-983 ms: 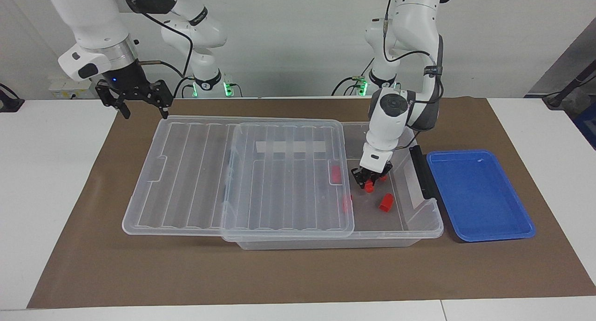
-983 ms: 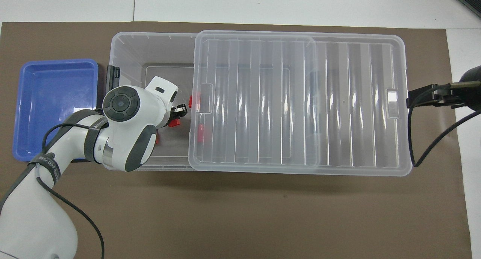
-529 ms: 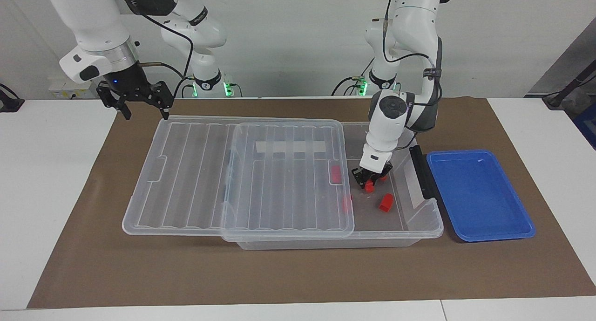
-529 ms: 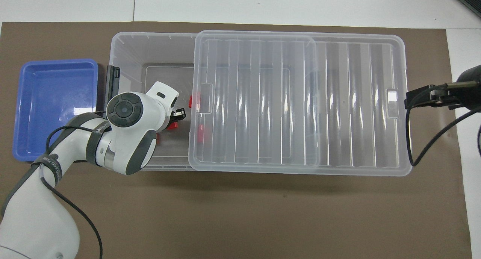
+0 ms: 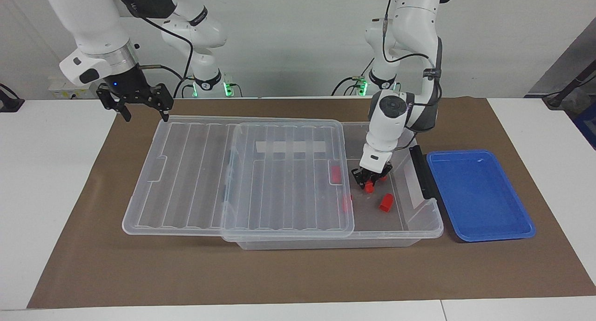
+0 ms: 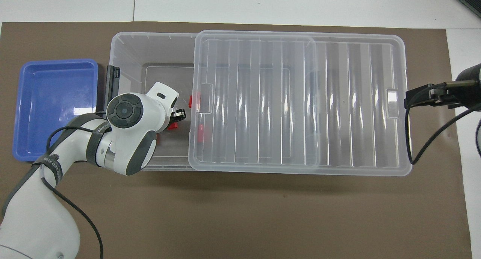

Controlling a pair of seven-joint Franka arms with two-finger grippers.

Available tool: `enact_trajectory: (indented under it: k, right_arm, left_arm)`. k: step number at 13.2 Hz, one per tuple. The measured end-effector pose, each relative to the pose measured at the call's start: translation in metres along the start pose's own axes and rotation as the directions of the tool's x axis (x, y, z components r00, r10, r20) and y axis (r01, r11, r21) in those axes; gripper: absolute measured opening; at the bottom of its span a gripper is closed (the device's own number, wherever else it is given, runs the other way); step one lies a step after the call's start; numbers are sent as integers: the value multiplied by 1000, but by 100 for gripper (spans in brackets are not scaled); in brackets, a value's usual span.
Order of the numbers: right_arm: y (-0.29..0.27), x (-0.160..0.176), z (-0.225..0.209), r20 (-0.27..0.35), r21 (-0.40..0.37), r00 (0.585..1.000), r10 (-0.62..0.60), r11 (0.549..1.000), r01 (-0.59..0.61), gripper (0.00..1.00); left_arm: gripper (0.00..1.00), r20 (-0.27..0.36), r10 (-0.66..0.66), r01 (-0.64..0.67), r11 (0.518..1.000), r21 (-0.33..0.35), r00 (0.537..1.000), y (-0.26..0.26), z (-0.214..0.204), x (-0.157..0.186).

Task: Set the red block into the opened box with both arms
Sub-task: 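Lower the red block into the box and open the left gripper, then withdraw the left gripper back over the blue tray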

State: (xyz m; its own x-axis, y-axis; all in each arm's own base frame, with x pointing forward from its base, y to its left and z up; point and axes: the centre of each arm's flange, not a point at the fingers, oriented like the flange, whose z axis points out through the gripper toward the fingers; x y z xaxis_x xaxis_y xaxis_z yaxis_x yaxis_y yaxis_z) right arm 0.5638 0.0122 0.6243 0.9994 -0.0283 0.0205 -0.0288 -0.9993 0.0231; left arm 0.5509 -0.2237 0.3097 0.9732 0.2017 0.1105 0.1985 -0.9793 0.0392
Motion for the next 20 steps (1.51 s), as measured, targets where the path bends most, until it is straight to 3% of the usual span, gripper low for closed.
enact_trajectory:
  k: [1,4,12,15,16,17,20]
  right_arm:
    - [0,0,0,0,0,1000,1,1000,-1,99]
    - [5,5,3,-17,1,1000,9,1000,-9,99]
    - [17,35,43,-51,5,998,29,1000,-29,99]
    - [40,46,57,-73,5,996,52,999,-52,99]
    - [55,50,63,-77,4,995,62,998,-62,94]
    - [70,53,70,-75,3,994,73,997,-73,84]
    - [93,59,92,-73,3,993,95,995,-95,46]
  left_arm:
    - [54,3,-1,1,1000,2,1000,0,0,0]
    - [55,38,-5,4,999,34,999,-2,-13,2]
    - [55,116,-36,22,992,124,993,-3,-165,22]
    - [56,146,-8,-12,991,135,989,-30,-211,38]
    - [57,150,25,-43,991,124,988,-51,-227,48]
    - [64,146,57,-73,991,110,988,-77,-241,58]
    - [99,147,155,-168,983,79,977,-157,-275,74]
